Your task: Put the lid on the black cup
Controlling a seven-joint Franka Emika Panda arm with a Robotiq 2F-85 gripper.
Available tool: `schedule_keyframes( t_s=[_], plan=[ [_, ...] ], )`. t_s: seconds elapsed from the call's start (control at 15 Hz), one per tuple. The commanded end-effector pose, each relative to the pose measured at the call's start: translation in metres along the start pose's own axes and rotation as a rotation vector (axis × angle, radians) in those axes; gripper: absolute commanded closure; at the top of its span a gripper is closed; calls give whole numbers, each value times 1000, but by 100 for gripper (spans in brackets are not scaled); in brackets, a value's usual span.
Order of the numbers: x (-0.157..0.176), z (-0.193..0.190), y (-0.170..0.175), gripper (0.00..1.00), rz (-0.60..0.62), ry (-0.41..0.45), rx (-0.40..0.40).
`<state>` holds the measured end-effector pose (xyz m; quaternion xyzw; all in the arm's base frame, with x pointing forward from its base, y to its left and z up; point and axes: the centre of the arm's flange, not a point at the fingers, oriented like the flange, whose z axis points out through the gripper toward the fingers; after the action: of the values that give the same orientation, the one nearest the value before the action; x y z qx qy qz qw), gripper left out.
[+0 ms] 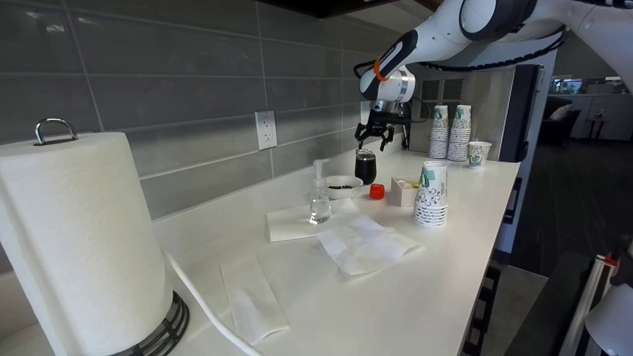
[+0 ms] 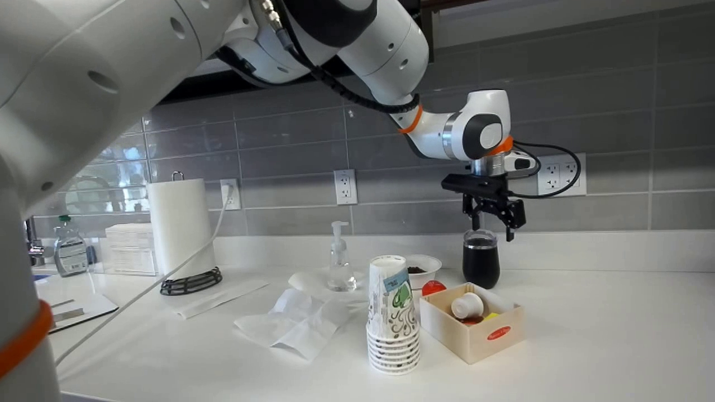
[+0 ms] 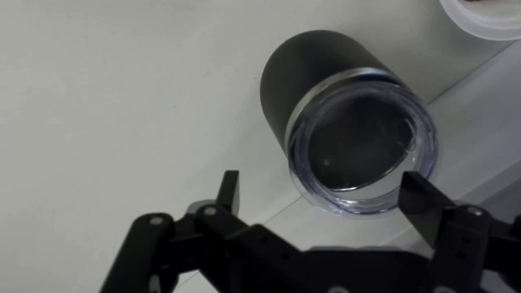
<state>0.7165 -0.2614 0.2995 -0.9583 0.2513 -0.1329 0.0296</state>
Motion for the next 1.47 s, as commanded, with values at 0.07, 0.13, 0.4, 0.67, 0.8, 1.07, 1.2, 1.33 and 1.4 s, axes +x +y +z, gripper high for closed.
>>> schedule_keyframes(
  t_s=[0.07, 0.13, 0.4, 0.67, 0.8, 1.07, 1.2, 1.33, 1.4],
  plan=[
    [-45, -34, 11, 0, -23, 41, 32],
    [-47, -37, 15, 0, -29, 52, 41],
    [-55, -53, 16, 0, -73, 29, 46],
    [-74, -56, 19, 0, -121, 14, 40],
    [-86, -54, 21, 0, -145, 4, 32],
    [-108, -51, 29, 0, -182, 13, 27],
    [-118, -50, 32, 0, -200, 22, 22],
    [-125, -50, 34, 0, -210, 29, 20],
    [-129, -50, 36, 0, -216, 31, 21]
  ],
)
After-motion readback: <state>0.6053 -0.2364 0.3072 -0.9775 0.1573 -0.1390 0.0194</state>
